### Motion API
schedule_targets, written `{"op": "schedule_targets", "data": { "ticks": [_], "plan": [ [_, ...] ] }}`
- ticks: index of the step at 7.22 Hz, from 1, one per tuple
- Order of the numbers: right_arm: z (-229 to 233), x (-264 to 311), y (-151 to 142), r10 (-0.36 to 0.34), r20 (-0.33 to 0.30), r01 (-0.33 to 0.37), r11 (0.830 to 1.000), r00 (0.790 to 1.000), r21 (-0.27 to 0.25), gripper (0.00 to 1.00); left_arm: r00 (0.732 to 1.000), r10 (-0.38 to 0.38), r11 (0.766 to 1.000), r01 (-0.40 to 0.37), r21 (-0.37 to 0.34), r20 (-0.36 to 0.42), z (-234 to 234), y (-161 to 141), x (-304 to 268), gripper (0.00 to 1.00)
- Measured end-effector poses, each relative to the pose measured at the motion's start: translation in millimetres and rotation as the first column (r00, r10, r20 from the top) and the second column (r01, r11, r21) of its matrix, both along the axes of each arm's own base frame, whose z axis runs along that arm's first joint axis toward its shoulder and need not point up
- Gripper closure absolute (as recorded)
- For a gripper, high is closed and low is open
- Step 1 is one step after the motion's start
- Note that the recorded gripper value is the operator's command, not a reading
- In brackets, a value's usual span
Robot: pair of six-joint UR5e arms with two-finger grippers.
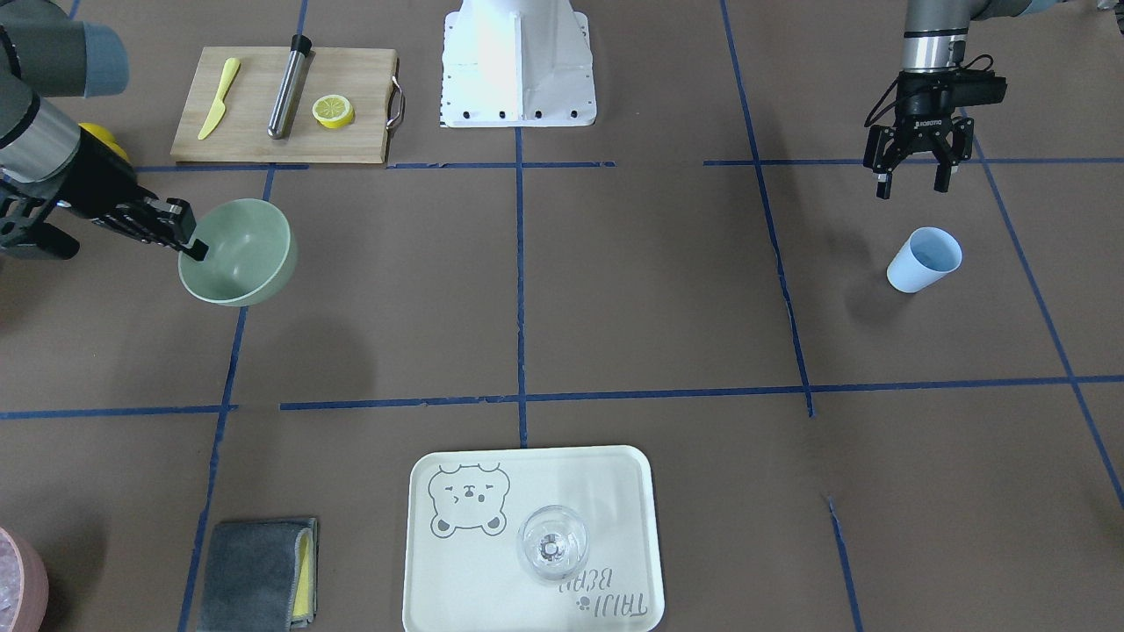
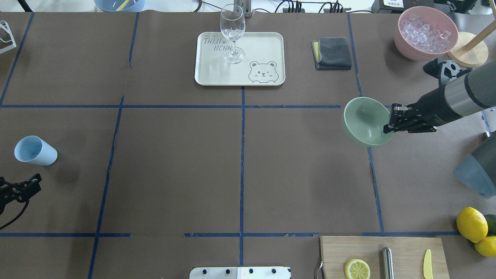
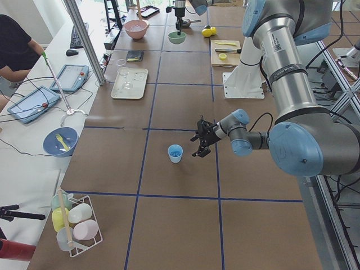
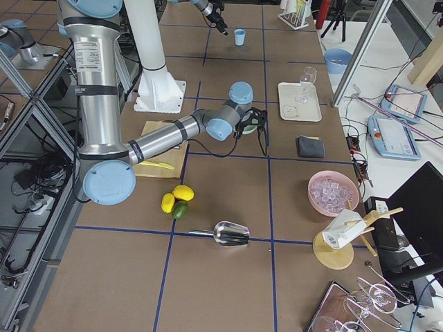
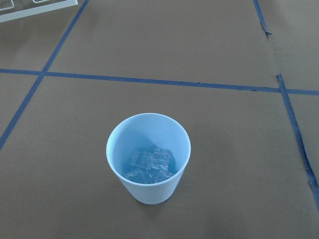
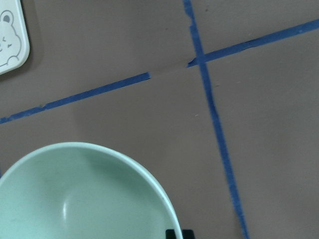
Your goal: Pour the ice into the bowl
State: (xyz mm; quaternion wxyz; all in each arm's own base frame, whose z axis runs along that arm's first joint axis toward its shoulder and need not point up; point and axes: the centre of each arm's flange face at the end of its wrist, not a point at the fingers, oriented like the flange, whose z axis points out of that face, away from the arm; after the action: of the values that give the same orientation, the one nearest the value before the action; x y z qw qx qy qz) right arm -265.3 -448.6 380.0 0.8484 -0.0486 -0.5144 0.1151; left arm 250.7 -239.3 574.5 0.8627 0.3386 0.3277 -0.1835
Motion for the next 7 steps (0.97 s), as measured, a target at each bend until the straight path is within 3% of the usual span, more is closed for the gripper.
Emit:
{"op": "schedule_targets", "data": {
  "ticks": [4, 7],
  "plan": [
    [-129, -105, 0, -0.032, -0.014, 0.032, 0.998, 0.999, -0.049, 1.00, 0.995, -0.103, 0.988, 0.101, 0.118, 0.008, 32, -14, 41, 0.00],
    [-166, -152, 12, -0.032, -0.023, 0.031, 0.999, 0.999, -0.029, 1.00, 0.990, -0.142, 0.978, 0.140, 0.156, 0.007, 55, -18, 40, 0.01]
  ]
}}
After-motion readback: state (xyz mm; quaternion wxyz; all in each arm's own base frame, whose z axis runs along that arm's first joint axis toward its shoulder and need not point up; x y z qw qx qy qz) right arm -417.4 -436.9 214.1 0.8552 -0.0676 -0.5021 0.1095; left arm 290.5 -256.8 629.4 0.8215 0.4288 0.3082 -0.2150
